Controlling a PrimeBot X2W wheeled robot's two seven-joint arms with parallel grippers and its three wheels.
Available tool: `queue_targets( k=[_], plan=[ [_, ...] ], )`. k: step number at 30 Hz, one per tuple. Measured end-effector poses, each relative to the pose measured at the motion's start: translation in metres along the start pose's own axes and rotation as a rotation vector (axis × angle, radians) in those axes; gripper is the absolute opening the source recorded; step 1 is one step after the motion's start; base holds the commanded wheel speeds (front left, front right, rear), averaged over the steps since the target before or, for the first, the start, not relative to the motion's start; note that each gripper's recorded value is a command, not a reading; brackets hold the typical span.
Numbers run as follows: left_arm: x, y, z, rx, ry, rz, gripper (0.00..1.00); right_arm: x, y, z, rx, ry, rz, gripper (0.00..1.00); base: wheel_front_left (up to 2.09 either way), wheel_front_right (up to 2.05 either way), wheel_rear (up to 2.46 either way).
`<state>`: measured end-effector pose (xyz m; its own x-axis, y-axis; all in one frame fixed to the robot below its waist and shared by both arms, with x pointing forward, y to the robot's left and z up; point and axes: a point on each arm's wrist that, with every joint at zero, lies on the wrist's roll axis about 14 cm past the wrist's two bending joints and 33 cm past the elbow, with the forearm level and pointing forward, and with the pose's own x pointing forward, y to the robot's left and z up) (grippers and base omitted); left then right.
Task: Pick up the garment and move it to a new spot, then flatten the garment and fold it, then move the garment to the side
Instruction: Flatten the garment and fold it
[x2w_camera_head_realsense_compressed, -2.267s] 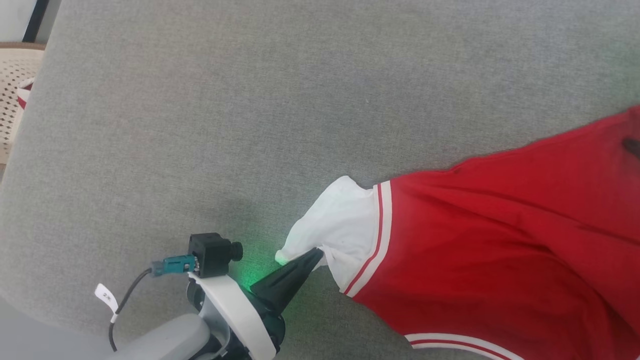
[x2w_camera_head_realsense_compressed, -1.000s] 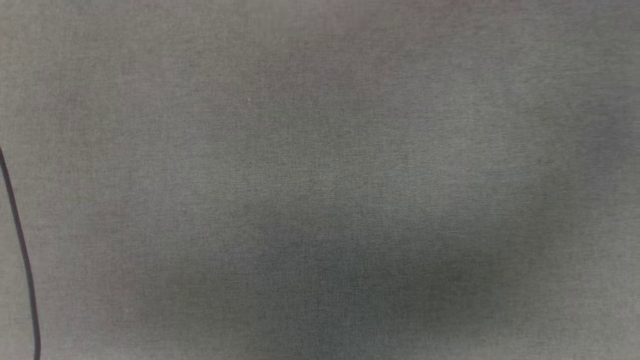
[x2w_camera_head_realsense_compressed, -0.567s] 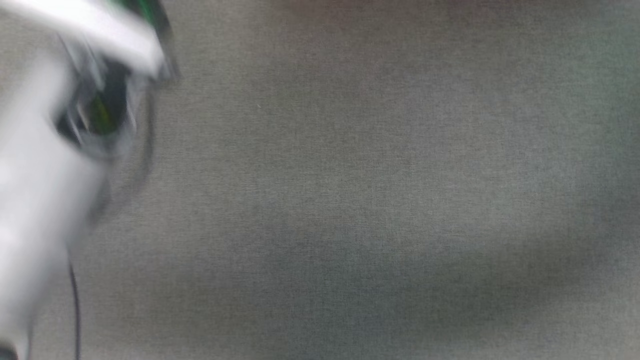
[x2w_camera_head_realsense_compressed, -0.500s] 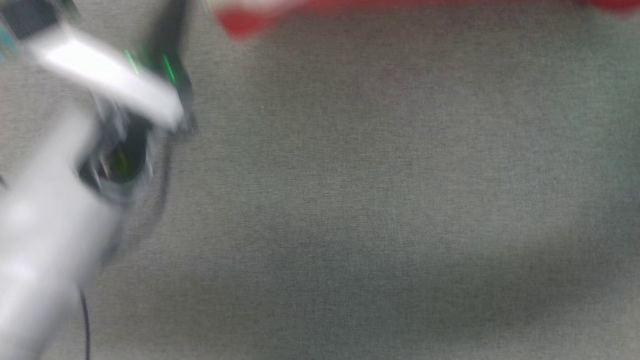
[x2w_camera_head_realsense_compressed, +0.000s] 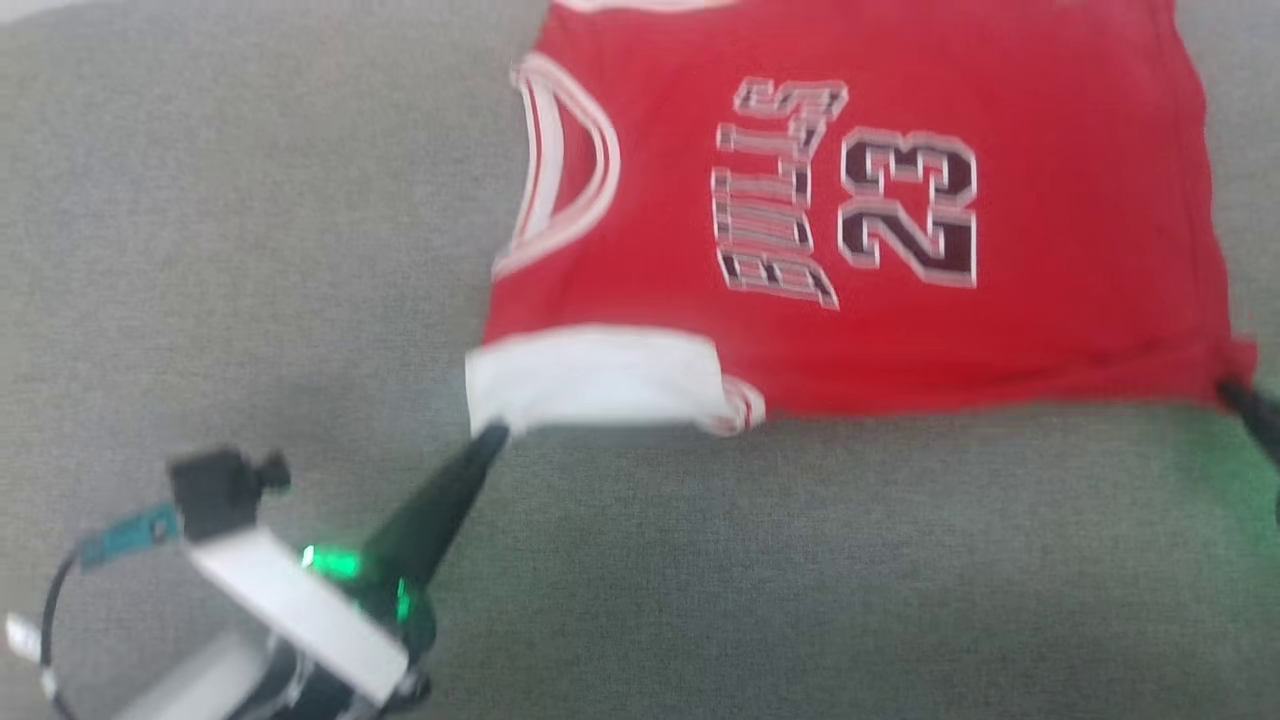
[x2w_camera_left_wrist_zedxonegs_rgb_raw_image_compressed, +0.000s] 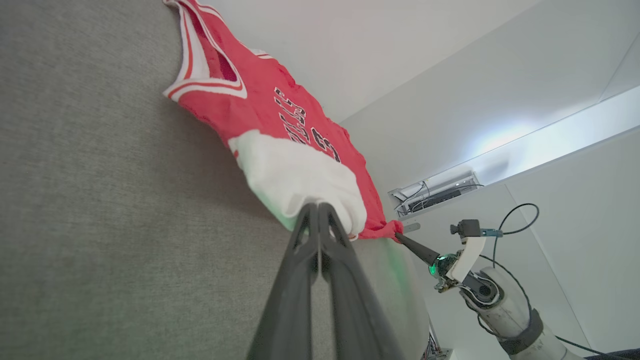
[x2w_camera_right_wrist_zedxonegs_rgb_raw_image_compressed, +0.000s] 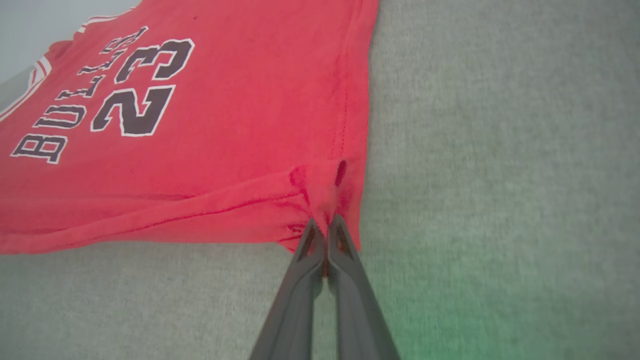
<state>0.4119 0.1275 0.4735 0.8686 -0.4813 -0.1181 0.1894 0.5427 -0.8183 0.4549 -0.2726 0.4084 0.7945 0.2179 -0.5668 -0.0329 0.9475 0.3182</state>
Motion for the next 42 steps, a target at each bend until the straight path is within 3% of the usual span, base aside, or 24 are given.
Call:
queue_targets(
  k=[7,11,16,26,32,42],
  plan=[
    [-0.043,-0.009,-0.020,-0.026,0.036,0.012,0.00,-0.050,-0.002,-0.048,0.043,0.114,0.001,0.00,0.00,0.00,0.00],
    [-0.054,-0.010,-0.026,-0.042,0.047,0.021,0.00,-0.067,-0.001,-0.057,0.075,0.122,-0.004,0.00,0.00,0.00,0.00],
    [-0.043,-0.018,-0.022,0.016,0.067,-0.030,0.00,-0.068,0.005,-0.046,0.094,0.073,0.000,0.00,0.00,0.00,0.00],
    [0.052,-0.044,0.038,0.144,0.019,-0.178,0.00,-0.031,0.007,0.021,0.058,-0.076,-0.006,0.00,0.00,0.00,0.00],
    [0.097,-0.021,0.049,0.178,0.042,-0.124,0.00,-0.008,0.001,0.030,0.071,-0.083,-0.030,0.00,0.00,0.00,0.00],
    [0.124,0.057,0.029,0.253,0.122,0.075,0.00,0.023,-0.006,0.006,0.086,-0.027,-0.065,0.00,0.00,0.00,0.00]
  ],
)
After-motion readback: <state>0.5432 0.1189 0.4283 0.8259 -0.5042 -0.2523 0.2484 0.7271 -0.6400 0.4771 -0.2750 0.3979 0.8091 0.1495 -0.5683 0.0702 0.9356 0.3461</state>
